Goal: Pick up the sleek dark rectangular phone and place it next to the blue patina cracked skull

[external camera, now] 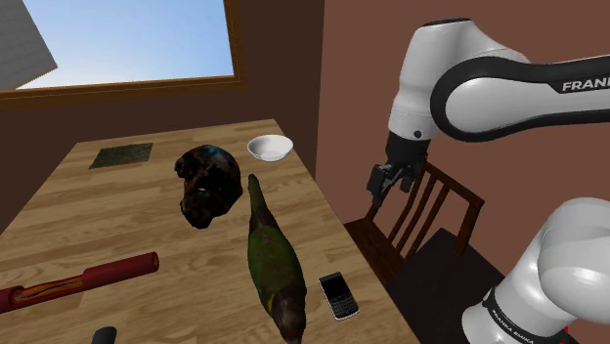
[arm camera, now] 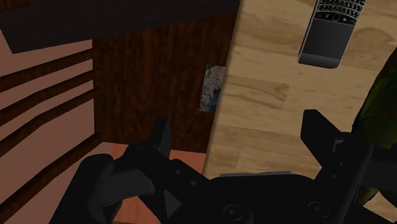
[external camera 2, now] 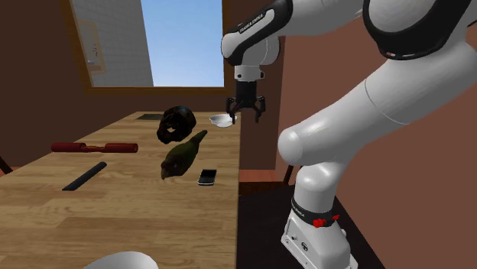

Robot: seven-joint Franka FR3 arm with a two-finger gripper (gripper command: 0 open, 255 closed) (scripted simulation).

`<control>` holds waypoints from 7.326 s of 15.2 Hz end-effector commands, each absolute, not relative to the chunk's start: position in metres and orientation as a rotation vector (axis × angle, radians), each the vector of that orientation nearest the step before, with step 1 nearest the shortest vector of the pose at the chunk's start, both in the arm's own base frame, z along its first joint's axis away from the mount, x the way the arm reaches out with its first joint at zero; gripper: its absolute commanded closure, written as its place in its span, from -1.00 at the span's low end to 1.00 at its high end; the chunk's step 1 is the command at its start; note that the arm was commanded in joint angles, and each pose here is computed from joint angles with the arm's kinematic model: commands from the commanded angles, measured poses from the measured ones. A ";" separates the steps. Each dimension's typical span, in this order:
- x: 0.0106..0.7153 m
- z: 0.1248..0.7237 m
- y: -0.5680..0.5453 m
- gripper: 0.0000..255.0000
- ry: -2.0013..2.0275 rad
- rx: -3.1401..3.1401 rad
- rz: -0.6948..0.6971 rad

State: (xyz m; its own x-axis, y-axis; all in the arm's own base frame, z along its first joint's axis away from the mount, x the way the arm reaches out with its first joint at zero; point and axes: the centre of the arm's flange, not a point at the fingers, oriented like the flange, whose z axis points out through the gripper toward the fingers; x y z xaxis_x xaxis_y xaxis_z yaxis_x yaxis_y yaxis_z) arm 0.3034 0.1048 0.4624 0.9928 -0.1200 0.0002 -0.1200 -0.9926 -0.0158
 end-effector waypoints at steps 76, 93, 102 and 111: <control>0.297 0.438 0.258 1.00 0.305 -3.066 0.033; 0.328 0.511 0.283 1.00 0.305 -3.066 0.033; 0.420 0.511 0.357 1.00 0.305 -3.066 0.033; 0.513 0.511 0.431 1.00 0.305 -3.066 0.033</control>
State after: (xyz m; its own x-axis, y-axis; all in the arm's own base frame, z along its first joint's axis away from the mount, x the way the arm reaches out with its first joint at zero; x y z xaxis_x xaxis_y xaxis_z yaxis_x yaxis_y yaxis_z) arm 0.5015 0.4234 0.5120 0.9808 -0.1929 -0.0283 -0.1943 -0.9792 -0.0591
